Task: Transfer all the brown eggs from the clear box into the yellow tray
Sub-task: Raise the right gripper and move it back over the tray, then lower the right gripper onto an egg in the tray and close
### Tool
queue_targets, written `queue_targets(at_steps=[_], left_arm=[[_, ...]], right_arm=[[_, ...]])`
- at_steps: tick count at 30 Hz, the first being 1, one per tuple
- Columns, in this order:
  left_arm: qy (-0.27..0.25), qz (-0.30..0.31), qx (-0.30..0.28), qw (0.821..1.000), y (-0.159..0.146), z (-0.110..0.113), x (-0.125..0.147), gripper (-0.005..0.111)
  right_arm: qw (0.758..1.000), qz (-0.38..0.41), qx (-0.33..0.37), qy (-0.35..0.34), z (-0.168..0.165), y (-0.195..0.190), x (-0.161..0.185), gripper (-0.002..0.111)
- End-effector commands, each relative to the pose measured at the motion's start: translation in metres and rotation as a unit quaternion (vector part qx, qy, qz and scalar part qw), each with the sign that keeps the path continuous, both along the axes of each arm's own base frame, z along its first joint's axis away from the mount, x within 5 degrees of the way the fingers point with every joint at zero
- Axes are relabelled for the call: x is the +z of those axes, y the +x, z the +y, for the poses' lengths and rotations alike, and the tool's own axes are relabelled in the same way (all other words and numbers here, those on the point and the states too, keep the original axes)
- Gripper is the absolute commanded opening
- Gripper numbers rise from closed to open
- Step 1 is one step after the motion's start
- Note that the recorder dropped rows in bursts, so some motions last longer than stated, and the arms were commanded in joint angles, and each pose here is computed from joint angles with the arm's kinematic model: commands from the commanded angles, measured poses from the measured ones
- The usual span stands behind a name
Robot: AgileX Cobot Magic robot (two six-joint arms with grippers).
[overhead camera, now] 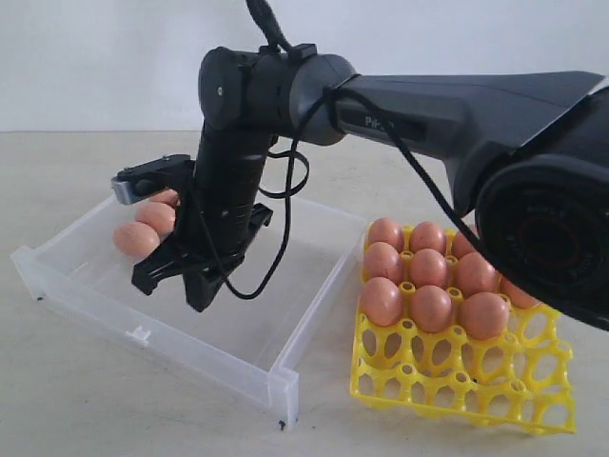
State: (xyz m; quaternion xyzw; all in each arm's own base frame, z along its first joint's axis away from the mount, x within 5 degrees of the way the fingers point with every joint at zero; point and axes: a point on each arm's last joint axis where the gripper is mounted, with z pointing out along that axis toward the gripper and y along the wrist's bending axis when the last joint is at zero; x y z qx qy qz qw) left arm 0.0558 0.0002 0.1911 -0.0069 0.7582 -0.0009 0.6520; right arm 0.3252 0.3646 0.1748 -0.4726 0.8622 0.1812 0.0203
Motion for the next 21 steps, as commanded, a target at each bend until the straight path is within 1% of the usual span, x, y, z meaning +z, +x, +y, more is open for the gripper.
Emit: queue_targets(at_steps=[1, 5, 8, 10, 12, 13, 15, 16, 18, 20, 21], left_arm=[[-0.002, -0.003, -0.002, 1.000, 0.000, 0.000, 0.001, -0.004], [-0.002, -0.003, -0.002, 1.000, 0.000, 0.000, 0.001, -0.004], [-0.002, -0.003, -0.002, 1.000, 0.000, 0.000, 0.001, -0.004], [-0.002, -0.003, -0.002, 1.000, 0.000, 0.000, 0.001, -0.004], [-0.002, -0.003, -0.002, 1.000, 0.000, 0.000, 0.001, -0.004], [-0.002, -0.003, -0.002, 1.000, 0.000, 0.000, 0.001, -0.004], [-0.002, -0.003, -0.002, 1.000, 0.000, 0.000, 0.001, -0.004], [-0.002, -0.003, -0.002, 1.000, 0.000, 0.000, 0.001, -0.004], [-0.002, -0.003, -0.002, 1.000, 0.000, 0.000, 0.001, -0.004], [-0.002, -0.003, -0.002, 1.000, 0.000, 0.000, 0.001, -0.004], [-0.002, -0.003, -0.002, 1.000, 0.000, 0.000, 0.001, -0.004]], right_arm=[[0.999, -0.004, 0.038, 0.002, 0.027, -0.035, 0.009, 0.000], [0.998, -0.036, 0.044, -0.036, 0.032, -0.044, 0.006, 0.000], [0.995, -0.061, 0.050, -0.057, 0.028, -0.039, 0.005, 0.000], [0.991, -0.103, 0.047, -0.073, 0.024, -0.029, 0.005, 0.000], [0.985, -0.152, 0.027, -0.078, 0.022, -0.018, 0.008, 0.000], [0.981, -0.176, 0.005, -0.077, 0.020, -0.012, 0.011, 0.000], [0.976, -0.206, -0.021, -0.071, 0.017, -0.004, 0.018, 0.000], [0.973, -0.218, -0.034, -0.068, 0.014, 0.003, 0.020, 0.002], [0.972, -0.222, -0.045, -0.057, 0.011, 0.008, 0.025, 0.010], [0.971, -0.226, -0.066, -0.047, 0.006, 0.017, 0.029, 0.024], [0.970, -0.224, -0.089, -0.041, 0.003, 0.022, 0.031, 0.032]])
